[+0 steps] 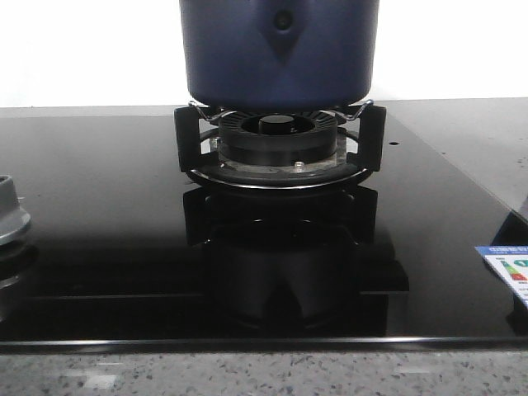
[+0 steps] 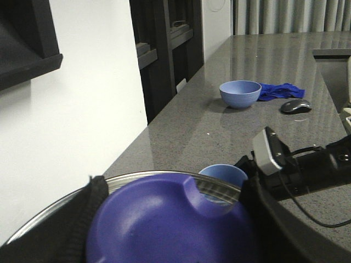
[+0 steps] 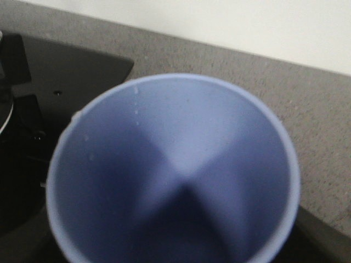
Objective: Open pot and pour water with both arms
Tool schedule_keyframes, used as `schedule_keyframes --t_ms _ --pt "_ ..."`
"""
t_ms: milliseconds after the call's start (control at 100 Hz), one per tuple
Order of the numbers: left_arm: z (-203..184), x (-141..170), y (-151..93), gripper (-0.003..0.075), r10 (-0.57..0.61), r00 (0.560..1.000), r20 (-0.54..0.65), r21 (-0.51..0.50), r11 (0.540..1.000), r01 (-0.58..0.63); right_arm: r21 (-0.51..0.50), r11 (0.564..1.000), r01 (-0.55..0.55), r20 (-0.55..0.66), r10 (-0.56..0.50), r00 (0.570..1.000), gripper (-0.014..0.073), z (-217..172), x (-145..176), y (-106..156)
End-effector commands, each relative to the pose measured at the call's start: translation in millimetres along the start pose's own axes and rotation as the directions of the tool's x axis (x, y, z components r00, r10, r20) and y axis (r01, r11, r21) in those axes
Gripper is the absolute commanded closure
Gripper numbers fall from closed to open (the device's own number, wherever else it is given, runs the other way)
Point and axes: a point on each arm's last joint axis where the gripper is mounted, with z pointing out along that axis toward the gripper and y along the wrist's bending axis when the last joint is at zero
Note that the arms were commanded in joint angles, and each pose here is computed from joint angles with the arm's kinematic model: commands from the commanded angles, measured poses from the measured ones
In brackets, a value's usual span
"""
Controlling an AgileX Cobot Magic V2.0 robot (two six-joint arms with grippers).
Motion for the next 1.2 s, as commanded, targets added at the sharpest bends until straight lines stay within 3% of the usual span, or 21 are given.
schedule_keyframes --t_ms 0,70,290,410,670,960,1190 --pt "-7 -26 -9 0.0531 -0.019 0.992 0.128 0.009 1.0 0.018 -0.017 1.0 -0.01 0.087 0.012 0.996 0.0302 2 -13 -1" --pt "-7 -26 -9 0.0531 -0.019 0.992 0.128 0.009 1.0 0.018 -0.016 1.0 -0.019 0.084 0.02 0.996 0.0284 3 -12 -1" --pt "-7 -26 -9 0.0531 -0.019 0.992 0.128 0.009 1.0 0.018 -0.026 0.998 -0.049 0.137 0.052 0.989 0.007 2 -17 -1" --pt "-7 -26 -9 0.0531 -0.019 0.992 0.128 0.009 1.0 0.018 -0.028 0.998 -0.049 0.147 0.053 0.988 0.0007 2 -18 0" --pt "-5 -22 -6 0.0531 -0.031 0.992 0.121 0.016 0.999 0.029 -0.011 0.999 -0.038 0.227 0.04 0.973 0.0005 -16 -31 -1" --pt "28 2 4 0.0531 -0.102 0.992 0.08 0.042 0.994 0.099 0.025 1.0 -0.011 0.396 0.001 0.918 0.0005 -59 -54 1" --pt "52 22 11 0.0531 -0.138 0.989 0.048 0.066 0.989 0.134 0.057 0.998 -0.028 0.253 0.013 0.967 0.0009 -45 -40 -4"
